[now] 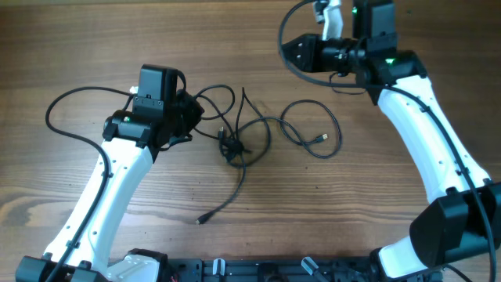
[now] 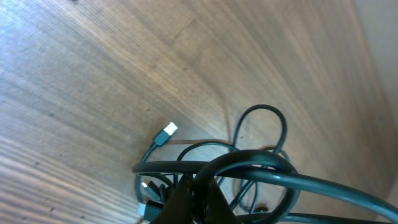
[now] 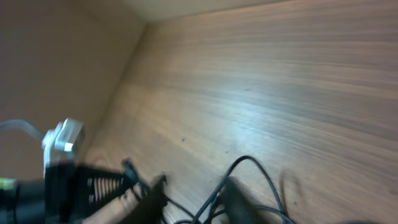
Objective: Untangle cables
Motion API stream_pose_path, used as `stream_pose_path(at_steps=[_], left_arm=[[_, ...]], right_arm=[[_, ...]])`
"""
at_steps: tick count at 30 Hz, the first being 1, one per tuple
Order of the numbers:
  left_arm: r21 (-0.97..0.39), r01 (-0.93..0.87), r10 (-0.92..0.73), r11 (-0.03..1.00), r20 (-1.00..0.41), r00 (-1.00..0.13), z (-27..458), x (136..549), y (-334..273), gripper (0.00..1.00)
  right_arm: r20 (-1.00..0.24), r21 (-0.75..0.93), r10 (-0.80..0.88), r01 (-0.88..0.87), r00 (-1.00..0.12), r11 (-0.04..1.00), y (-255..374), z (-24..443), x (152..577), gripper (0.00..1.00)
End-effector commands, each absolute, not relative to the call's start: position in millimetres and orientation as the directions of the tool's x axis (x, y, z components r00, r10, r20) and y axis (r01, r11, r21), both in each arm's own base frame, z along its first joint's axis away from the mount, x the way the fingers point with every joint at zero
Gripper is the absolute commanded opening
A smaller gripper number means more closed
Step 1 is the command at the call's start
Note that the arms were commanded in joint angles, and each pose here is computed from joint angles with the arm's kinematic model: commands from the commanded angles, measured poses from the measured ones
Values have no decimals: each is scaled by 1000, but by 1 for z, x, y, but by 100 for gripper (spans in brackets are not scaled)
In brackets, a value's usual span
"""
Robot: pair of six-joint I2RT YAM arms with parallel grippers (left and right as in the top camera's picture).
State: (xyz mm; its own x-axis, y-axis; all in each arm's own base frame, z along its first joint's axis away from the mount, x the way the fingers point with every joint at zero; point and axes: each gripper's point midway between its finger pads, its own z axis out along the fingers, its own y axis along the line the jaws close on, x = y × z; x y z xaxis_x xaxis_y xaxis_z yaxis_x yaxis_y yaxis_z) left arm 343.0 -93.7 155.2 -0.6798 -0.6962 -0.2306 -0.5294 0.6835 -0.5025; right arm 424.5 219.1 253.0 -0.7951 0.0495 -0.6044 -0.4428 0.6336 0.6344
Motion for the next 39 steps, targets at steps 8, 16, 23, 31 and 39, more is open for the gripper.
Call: stream_pose_path(at_steps=[8,16,23,31,39], left_arm=[[-617,-332,-552,713,-203,-809,169,344,-130,4],[-690,-138,-388,711,-220,-895,182,334,-157,4],[-678,-144,-395,721,-230,-890,180,336,-154,4],[-657,-189,-436,730,-234,-869,177,340,-147,4],[-633,-308,-543,710,-215,-812,172,347,-133,4]], right_arm=[[-796,387,-306,-828,-523,406,285,253,374,70],[-815,277,-426,-910,-393,310,288,230,363,79],[-707,540,-235,-724,-667,430,296,246,373,68],[-671,650,-60,-625,-739,433,294,295,376,65],[-367,809,-30,-335,-930,483,308,253,355,53]])
